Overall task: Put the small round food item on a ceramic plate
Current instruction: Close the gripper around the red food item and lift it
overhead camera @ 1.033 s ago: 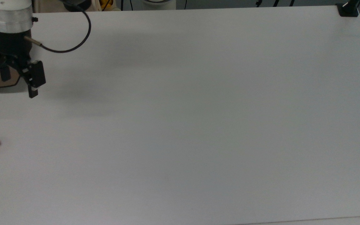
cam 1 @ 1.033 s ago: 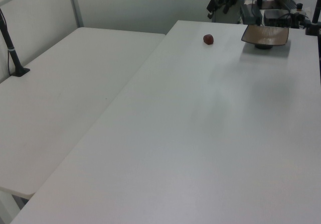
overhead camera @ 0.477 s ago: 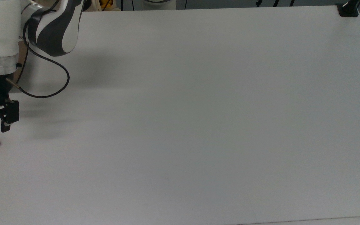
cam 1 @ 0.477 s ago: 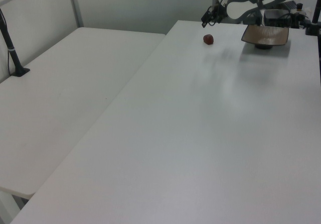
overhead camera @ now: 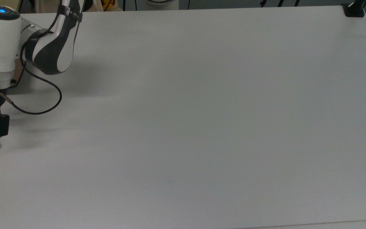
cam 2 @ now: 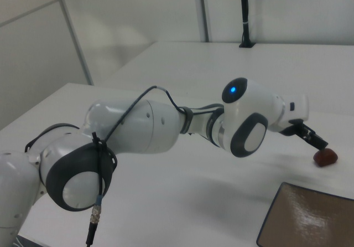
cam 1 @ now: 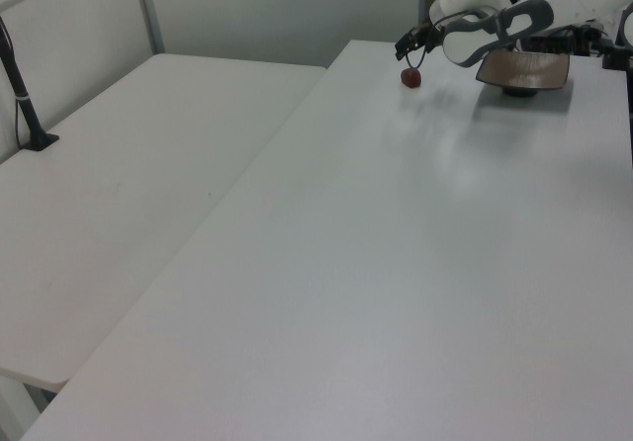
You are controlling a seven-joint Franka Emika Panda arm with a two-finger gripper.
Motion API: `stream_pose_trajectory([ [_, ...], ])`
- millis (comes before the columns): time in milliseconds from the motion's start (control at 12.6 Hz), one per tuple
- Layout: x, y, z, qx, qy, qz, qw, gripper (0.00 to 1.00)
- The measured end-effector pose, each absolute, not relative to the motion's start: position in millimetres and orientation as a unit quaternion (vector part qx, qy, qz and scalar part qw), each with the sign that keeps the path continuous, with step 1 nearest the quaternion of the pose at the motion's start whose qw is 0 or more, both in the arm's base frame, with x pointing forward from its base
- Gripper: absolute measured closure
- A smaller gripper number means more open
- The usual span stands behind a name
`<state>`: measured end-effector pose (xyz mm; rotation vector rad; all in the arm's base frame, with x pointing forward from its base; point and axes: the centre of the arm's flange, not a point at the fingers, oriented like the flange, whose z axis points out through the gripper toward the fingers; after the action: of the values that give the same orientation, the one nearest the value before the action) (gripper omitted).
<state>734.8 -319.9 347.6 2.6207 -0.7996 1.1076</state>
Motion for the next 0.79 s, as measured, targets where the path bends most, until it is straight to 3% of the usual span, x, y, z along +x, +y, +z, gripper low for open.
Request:
stream_pose_trajectory([
  [636,730,-346,268,0.88,-0.27,0.375,0.11,0.0],
  [795,730,-345,262,0.88,-0.268,0.377,0.11,0.07],
])
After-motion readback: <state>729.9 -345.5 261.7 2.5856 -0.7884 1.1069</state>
